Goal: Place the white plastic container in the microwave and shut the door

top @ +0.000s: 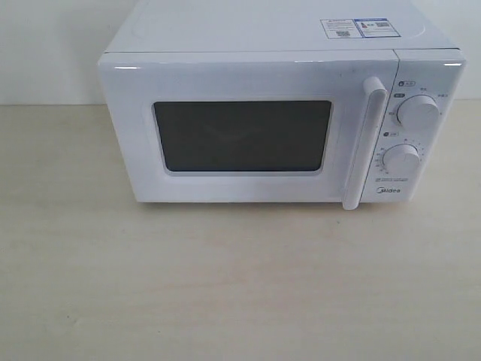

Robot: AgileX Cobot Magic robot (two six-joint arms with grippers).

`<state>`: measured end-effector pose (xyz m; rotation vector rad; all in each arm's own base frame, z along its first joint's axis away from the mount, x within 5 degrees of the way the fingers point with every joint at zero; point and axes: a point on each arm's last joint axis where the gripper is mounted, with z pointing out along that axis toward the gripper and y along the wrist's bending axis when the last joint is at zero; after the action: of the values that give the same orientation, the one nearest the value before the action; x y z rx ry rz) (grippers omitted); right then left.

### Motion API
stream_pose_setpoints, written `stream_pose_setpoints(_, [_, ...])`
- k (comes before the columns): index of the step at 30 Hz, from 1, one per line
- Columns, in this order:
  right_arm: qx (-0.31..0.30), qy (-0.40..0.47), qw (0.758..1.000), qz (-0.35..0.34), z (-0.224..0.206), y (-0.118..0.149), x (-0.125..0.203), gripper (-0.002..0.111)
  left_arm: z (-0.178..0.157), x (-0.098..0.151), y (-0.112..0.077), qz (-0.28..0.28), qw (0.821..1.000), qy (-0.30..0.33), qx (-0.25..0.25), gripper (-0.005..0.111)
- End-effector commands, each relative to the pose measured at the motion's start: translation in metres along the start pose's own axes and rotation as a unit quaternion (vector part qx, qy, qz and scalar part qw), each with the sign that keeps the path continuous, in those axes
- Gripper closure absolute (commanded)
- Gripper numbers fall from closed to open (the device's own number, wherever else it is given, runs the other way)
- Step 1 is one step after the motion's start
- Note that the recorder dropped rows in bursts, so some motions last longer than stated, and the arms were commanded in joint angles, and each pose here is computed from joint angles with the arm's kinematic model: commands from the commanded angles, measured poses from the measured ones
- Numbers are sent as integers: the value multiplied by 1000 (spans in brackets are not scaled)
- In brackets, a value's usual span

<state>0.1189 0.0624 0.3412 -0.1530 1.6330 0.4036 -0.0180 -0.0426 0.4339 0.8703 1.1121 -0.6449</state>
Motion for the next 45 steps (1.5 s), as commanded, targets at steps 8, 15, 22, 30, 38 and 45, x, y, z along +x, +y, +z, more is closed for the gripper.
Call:
stream_pose_setpoints(8, [1, -3, 1000, 0, -1, -1, -1, 108, -52, 10, -20, 77, 970, 74, -220, 102])
stream_pose_setpoints(15, [1, -3, 1000, 0, -1, -1, -1, 108, -58, 25, -10, -23, 908, 137, -396, 102])
stream_pose_setpoints(22, [2, -3, 1000, 0, -1, -1, -1, 108, -42, 60, 13, -24, 886, 86, -455, 102])
stream_pose_setpoints(30, [2, -3, 1000, 0, -1, -1, -1, 108, -33, 146, 31, -79, 866, 117, -479, 102])
stream_pose_setpoints(38, [2, -3, 1000, 0, -1, -1, -1, 108, -36, 214, 31, -105, 858, 129, -485, 102])
stream_pose_setpoints(45, [2, -3, 1000, 0, -1, -1, -1, 108, -41, 247, 24, -127, 849, 170, -483, 102])
